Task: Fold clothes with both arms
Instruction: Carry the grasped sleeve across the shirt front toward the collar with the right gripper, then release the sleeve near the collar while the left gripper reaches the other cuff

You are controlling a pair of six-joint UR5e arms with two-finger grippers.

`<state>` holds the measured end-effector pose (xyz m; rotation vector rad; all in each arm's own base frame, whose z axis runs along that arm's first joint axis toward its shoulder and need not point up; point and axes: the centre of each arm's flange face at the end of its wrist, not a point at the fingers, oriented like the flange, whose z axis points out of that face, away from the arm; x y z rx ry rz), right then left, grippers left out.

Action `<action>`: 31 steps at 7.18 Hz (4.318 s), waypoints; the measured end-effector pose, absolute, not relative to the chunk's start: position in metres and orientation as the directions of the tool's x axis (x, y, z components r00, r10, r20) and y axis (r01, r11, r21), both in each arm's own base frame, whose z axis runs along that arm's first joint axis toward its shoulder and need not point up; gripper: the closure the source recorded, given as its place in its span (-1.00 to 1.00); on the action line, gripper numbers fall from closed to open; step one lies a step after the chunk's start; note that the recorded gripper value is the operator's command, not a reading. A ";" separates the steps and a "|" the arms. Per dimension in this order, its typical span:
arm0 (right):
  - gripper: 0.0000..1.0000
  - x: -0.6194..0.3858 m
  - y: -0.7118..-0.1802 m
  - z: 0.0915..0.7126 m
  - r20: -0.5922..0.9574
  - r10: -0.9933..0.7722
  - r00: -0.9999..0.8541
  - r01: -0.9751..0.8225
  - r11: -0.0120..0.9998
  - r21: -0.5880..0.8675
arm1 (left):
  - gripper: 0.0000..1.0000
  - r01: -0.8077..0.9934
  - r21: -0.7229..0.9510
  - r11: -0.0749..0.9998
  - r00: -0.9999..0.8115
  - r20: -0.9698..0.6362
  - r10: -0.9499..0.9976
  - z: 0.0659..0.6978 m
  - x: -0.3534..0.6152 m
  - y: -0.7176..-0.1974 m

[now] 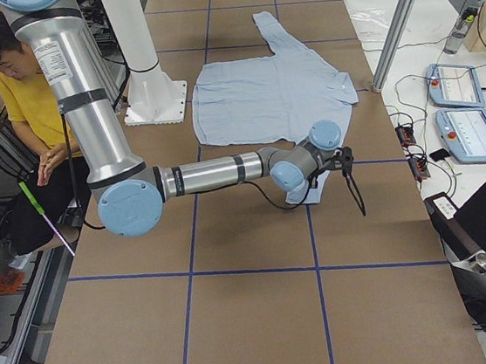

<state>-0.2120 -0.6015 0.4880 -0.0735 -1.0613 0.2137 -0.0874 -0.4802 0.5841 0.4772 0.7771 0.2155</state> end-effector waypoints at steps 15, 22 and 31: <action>-0.99 -0.650 -0.570 0.080 0.812 0.530 0.243 -0.518 0.779 -0.354 | -0.99 -0.022 0.455 0.890 0.629 -0.686 0.366 0.592 -0.066 -0.472; -0.99 -0.524 -0.571 0.202 0.837 0.484 0.255 -0.506 0.804 -0.311 | -0.85 0.101 0.125 0.987 0.553 -0.832 0.049 0.656 0.078 -0.492; -0.99 -0.499 -0.559 0.241 0.841 0.459 0.287 -0.499 0.821 -0.278 | -0.58 0.058 0.110 0.992 0.618 -0.784 0.051 0.676 0.160 -0.540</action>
